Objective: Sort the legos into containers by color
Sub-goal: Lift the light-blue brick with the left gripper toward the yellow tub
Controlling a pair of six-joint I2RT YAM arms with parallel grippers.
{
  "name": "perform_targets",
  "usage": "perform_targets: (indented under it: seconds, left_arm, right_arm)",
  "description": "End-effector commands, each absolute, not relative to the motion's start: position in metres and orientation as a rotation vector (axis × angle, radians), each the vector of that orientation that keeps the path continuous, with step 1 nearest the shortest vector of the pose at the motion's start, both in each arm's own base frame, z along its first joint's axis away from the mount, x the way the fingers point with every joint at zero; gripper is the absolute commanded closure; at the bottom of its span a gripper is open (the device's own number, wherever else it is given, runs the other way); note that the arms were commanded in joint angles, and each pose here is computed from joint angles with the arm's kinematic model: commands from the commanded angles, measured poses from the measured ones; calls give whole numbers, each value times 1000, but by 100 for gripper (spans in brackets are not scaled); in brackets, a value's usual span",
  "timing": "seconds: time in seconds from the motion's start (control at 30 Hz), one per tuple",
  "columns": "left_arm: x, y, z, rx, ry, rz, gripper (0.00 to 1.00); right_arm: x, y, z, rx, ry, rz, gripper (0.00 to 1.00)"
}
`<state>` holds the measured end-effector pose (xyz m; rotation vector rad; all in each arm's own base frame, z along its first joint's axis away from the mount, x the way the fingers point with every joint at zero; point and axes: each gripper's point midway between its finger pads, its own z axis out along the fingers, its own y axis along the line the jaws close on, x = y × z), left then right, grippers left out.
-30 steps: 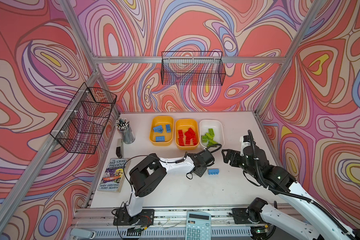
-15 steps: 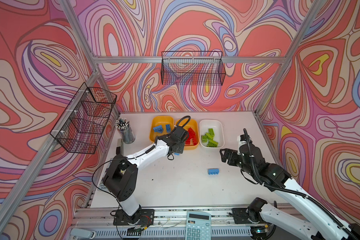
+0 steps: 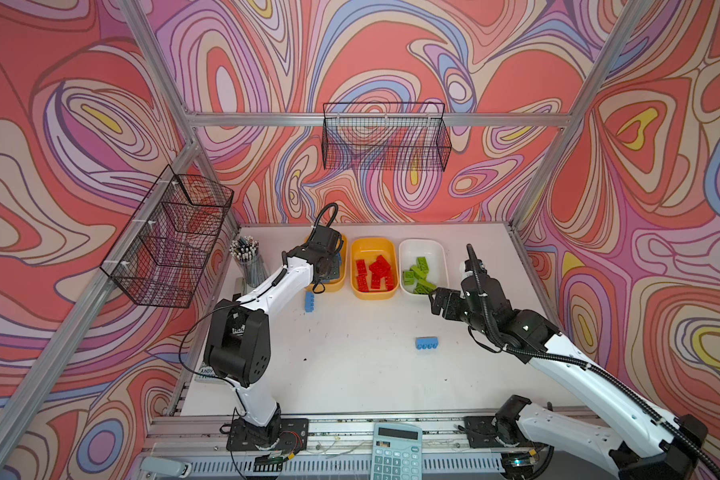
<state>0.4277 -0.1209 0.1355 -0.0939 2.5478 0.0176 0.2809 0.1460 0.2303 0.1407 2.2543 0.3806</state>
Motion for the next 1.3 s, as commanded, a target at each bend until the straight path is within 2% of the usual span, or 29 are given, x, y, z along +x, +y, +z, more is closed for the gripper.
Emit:
perform_targets:
  seconds: [0.0,0.17,0.33,0.77,0.9,1.03,1.27]
  left_arm:
    - [401,-104,117,-147,2597,85,67]
    - [365,-68,101,-222,2551,204,41]
    - [358,-57,92,-274,2574,173,40]
    - [382,-54,44,-331,2658,105,44]
    - [387,-53,33,-349,2690,82,51]
    - [390,-53,31,-350,2705,74,63]
    - [386,-51,26,-352,2758,96,92]
  right_arm:
    - [289,152,239,119,2231,384,2]
    - [292,158,229,94,2251,388,2]
    - [296,168,223,69,2264,417,2]
    - [286,153,231,109,2249,397,2]
    - [285,152,231,115,2249,392,2]
    - [287,154,232,115,2248,396,2]
    - [288,155,231,113,2249,398,2]
